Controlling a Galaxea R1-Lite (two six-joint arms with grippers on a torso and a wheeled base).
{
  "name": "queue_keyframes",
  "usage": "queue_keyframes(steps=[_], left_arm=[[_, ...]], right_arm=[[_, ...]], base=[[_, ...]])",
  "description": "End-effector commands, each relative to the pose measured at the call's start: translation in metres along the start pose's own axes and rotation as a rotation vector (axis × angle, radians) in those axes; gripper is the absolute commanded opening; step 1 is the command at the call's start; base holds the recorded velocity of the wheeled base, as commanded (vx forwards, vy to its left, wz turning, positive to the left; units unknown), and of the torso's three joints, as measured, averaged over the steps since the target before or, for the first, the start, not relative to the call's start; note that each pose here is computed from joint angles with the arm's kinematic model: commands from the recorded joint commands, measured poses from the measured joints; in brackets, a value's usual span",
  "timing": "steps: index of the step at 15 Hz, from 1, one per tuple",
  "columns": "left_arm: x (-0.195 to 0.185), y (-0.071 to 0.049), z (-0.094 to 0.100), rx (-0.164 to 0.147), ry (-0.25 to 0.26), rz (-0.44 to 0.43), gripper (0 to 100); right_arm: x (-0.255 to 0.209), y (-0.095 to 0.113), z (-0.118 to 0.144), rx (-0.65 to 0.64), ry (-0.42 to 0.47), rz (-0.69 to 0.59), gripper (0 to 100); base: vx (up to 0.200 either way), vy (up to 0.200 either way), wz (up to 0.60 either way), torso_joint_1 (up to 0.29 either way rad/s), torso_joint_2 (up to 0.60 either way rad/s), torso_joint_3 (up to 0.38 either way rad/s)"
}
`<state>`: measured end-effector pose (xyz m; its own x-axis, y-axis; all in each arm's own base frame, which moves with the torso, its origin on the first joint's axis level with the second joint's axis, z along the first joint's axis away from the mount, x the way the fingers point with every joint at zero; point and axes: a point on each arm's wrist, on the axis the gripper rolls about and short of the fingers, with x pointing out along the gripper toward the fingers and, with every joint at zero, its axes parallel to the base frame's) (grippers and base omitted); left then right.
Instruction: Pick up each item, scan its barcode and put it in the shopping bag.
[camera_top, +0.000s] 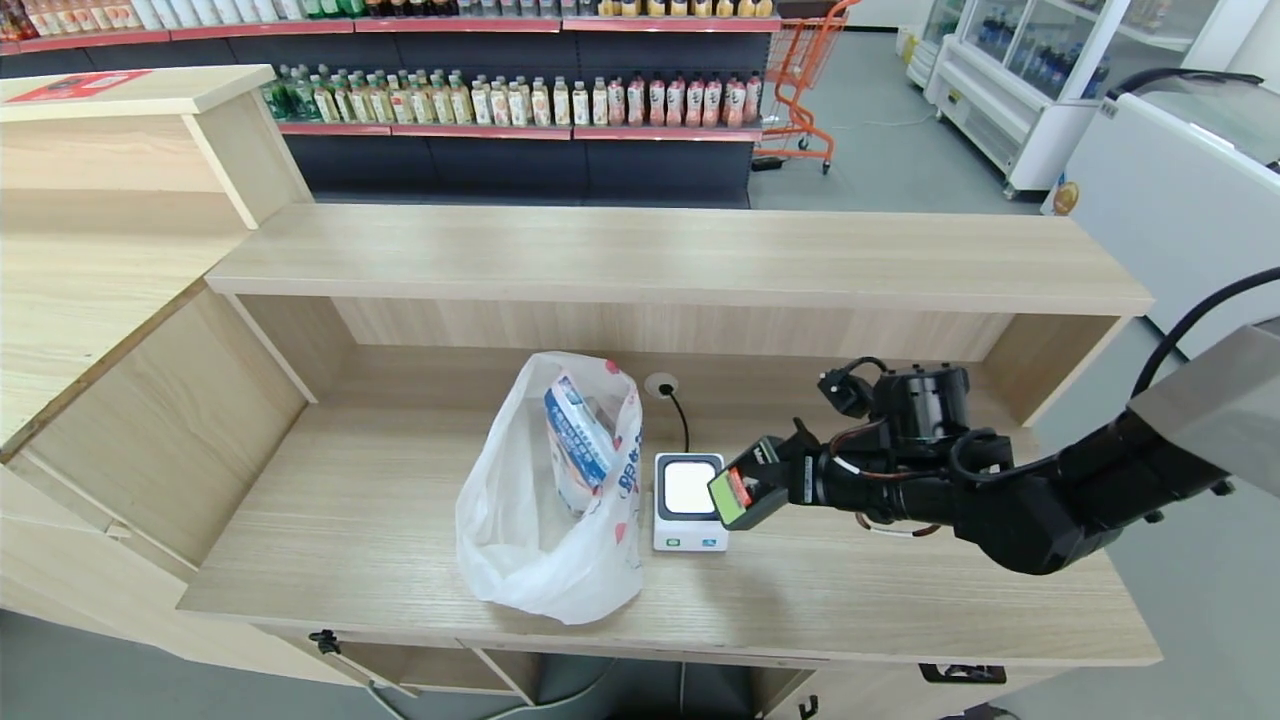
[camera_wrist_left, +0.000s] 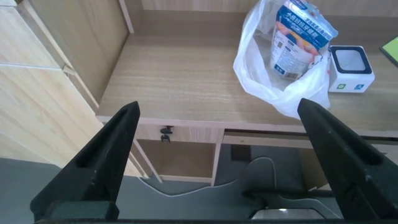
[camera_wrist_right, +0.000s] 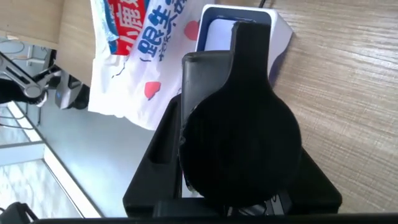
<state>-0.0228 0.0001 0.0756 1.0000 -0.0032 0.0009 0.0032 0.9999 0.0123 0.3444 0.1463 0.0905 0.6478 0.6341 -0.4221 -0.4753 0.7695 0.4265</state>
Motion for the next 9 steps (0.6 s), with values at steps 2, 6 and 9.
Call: queue_keyframes(steps=[2,6,9], left_arm=[[0.0,0.0,0.0,0.0,-0.001,0.0,100],[0.0,0.0,0.0,0.0,-0.001,0.0,100],[0.0,0.0,0.0,0.0,-0.001,0.0,100]], right_arm=[[0.011,-0.004,-0.003,0.003,0.013,-0.003,0],[0.025,-0.003,-0.009,-0.001,0.028,0.008,0],[0.036,-0.001,-0.01,-0.007,0.028,0.009,0]], base=[[0.0,0.0,0.0,0.0,0.0,0.0],[0.0,0.0,0.0,0.0,0.0,0.0],[0.0,0.0,0.0,0.0,0.0,0.0]])
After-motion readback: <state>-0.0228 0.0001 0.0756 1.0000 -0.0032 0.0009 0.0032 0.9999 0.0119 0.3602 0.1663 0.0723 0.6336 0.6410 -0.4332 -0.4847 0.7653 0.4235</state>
